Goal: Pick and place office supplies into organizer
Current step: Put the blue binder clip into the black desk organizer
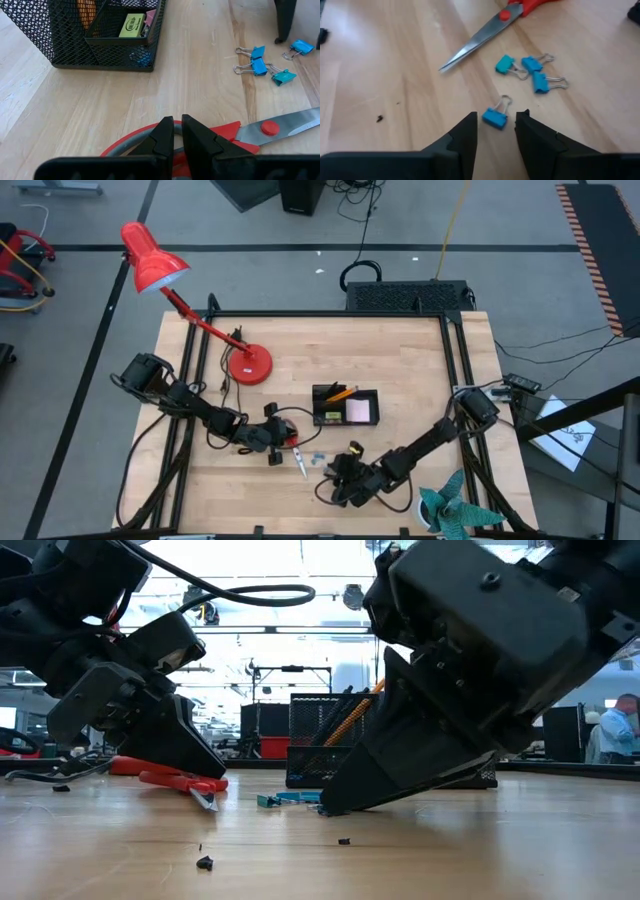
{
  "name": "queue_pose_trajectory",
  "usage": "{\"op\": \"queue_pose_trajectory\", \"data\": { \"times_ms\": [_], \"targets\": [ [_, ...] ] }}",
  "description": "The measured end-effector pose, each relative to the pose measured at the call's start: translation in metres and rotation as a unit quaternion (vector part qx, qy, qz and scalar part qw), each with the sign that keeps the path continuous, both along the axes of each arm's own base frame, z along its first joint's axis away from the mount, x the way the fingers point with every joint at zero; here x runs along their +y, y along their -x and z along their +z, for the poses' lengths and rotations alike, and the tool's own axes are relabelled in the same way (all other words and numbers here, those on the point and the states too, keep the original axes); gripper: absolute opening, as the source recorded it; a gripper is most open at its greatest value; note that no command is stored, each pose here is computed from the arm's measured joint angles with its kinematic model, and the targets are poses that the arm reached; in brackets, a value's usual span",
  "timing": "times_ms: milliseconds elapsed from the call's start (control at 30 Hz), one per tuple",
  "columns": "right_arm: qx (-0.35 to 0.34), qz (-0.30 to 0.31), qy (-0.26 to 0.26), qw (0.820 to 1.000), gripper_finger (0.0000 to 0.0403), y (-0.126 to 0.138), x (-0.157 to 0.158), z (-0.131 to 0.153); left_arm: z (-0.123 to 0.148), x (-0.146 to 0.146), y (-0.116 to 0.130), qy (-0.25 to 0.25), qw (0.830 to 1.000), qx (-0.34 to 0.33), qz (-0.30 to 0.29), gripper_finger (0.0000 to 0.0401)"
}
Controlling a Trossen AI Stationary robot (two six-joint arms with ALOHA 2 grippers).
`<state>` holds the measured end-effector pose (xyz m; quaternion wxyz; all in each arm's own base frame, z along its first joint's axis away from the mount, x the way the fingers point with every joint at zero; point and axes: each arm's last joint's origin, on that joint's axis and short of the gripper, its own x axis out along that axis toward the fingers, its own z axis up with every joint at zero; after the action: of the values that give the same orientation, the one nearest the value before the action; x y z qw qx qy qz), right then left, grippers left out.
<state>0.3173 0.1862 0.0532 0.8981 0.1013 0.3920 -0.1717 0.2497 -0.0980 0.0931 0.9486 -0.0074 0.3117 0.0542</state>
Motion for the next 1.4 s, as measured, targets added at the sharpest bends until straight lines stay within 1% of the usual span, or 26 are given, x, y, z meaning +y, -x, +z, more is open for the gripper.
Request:
{"op": "queue_pose_trajectory", "data": {
  "times_ms": [333, 600, 867, 1033, 1400],
  "targets": [
    [0.013, -0.010, 0.019, 1.000, 0.0090, -0.004, -0.012, -0.001, 0.000, 0.000, 0.000, 0.000, 1.000, 0.000, 0.000, 0.0047],
    [0.032, 0.010, 0.046, 0.998, 0.0072, -0.005, -0.017, -0.001, 0.000, 0.000, 0.000, 0.000, 1.000, 0.000, 0.000, 0.0047],
    [0.044, 0.011, 0.049, 0.998, 0.0067, -0.004, -0.019, -0.002, 0.000, 0.000, 0.000, 0.000, 1.000, 0.000, 0.000, 0.0047],
    [0.046, 0.031, 0.060, 0.997, 0.0049, -0.005, -0.018, -0.001, 0.000, 0.000, 0.000, -0.001, 1.000, 0.002, 0.000, 0.0047],
    [0.038, 0.061, 0.074, 0.995, 0.0002, -0.005, -0.019, 0.018, 0.000, 0.000, 0.000, -0.002, 1.000, 0.002, 0.000, 0.0047]
  ]
}}
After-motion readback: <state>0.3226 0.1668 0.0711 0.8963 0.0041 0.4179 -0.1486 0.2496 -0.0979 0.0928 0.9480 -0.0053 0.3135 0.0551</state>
